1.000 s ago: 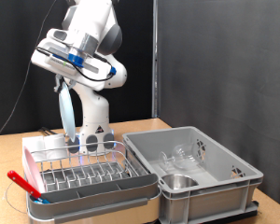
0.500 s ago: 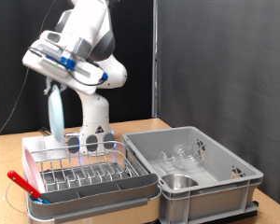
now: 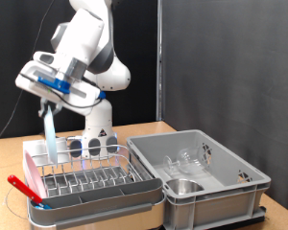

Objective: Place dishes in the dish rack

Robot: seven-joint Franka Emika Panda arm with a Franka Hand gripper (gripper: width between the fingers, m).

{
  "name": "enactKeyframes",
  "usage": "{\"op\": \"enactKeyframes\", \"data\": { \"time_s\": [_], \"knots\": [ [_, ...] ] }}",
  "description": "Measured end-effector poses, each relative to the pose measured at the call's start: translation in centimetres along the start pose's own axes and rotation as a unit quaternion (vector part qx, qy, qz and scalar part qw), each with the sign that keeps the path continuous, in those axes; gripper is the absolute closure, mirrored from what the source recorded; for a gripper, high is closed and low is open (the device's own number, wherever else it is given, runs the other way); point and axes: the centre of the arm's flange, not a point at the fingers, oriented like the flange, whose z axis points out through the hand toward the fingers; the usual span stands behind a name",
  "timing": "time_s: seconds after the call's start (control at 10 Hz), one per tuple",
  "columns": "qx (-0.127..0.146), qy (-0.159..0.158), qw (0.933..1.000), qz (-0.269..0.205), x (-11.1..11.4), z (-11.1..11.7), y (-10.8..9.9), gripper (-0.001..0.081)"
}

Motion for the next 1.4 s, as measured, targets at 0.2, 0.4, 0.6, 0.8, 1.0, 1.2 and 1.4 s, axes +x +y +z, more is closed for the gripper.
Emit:
{"op": "enactKeyframes", "data": {
  "time_s": [0.2,0.4,0.6,0.8,1.0,1.2,1.4],
  "knots": [
    [-0.016,-0.006,0.9997,-0.015,-0.6,1.7,-0.3,0.0766],
    [-0.031,-0.011,0.9992,-0.022,-1.5,3.8,-0.4,0.0766],
    [-0.035,-0.021,0.9990,-0.016,-2.2,5.4,-0.6,0.0766],
    [-0.028,-0.025,0.9992,-0.012,-2.4,6.4,-1.1,0.0766],
    [-0.024,-0.027,0.9993,-0.013,-2.5,7.0,-1.3,0.0766],
    [-0.016,-0.025,0.9995,-0.015,-2.5,7.5,-1.6,0.0766],
    [-0.014,-0.023,0.9996,-0.011,-2.6,8.1,-1.8,0.0766]
  ]
}}
